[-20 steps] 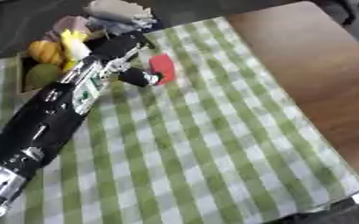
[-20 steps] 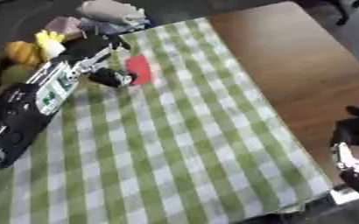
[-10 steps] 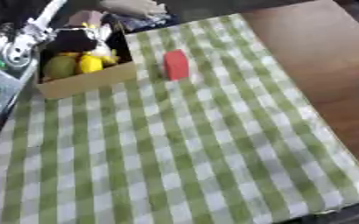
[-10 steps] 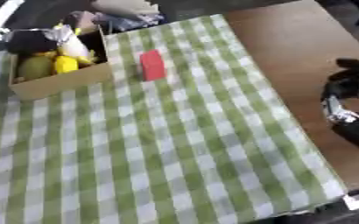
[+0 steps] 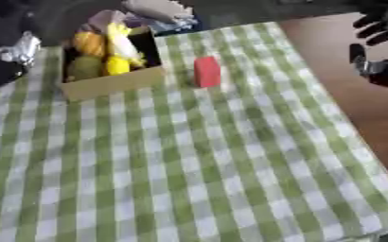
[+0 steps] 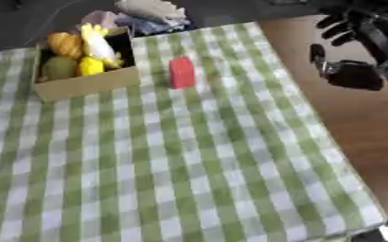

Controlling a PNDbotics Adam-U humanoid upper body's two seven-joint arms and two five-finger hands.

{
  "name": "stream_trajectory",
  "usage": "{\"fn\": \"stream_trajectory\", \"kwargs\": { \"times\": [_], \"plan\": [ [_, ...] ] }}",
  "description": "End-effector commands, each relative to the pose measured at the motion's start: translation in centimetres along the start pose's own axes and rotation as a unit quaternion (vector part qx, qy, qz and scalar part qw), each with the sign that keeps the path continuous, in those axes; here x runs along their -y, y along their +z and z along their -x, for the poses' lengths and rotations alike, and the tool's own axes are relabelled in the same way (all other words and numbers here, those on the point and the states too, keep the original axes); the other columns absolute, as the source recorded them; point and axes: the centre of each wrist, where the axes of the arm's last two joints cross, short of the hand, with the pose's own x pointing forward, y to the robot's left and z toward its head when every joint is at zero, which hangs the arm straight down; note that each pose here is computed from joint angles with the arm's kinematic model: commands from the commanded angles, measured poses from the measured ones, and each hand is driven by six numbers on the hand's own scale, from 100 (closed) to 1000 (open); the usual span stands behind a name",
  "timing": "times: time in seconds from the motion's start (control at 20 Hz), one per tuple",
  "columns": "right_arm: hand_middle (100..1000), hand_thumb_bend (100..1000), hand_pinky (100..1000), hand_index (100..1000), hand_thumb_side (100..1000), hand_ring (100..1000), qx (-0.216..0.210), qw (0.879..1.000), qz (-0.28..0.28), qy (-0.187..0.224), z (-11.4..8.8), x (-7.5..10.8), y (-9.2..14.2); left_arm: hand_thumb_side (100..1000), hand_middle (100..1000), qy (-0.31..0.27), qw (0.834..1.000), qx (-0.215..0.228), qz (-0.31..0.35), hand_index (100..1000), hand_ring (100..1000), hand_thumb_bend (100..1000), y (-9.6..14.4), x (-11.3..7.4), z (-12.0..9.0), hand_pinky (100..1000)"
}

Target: Pick up objects on the table and place them in the box.

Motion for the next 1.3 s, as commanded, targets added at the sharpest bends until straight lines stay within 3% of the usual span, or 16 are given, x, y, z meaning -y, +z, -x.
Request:
{"fn": "stream_trajectory", "kwargs": {
  "times": [0.05,0.35,0.55,0.75,0.95,1.2,1.3],
  "plan": [
    [840,100,776,973,200,858,-0.04,0.998,-0.028,0.033,2.3,1.2,-0.4,594,721,0.034,0.999,0.008,-0.027,864,710,100,0.7,0.3,0.0,731],
    [893,100,830,990,204,919,-0.093,0.992,-0.051,0.068,4.9,0.6,-1.7,644,706,0.091,0.993,-0.043,-0.052,857,696,100,2.9,2.8,0.9,722],
    [909,100,845,996,245,935,-0.096,0.99,-0.058,0.086,5.1,0.2,-2.6,675,696,0.108,0.99,-0.068,-0.062,854,687,100,4.0,4.0,1.3,718],
    [933,100,872,1000,410,958,-0.076,0.988,-0.085,0.1,4.2,-0.3,-3.7,717,688,0.124,0.985,-0.094,-0.07,863,680,100,4.9,4.8,1.5,717],
    [952,100,890,1000,501,974,-0.045,0.984,-0.127,0.114,2.5,-0.7,-5.0,740,683,0.136,0.98,-0.122,-0.075,867,676,100,5.5,5.5,1.6,717],
    [967,100,907,1000,430,988,-0.016,0.976,-0.174,0.127,0.6,-1.6,-6.1,758,673,0.144,0.977,-0.137,-0.078,870,669,100,5.9,6.0,1.7,717],
    [973,100,915,1000,444,994,-0.014,0.973,-0.191,0.133,0.2,-2.1,-6.4,763,671,0.147,0.976,-0.14,-0.08,871,667,100,6.0,6.1,1.7,717]
  ]
}}
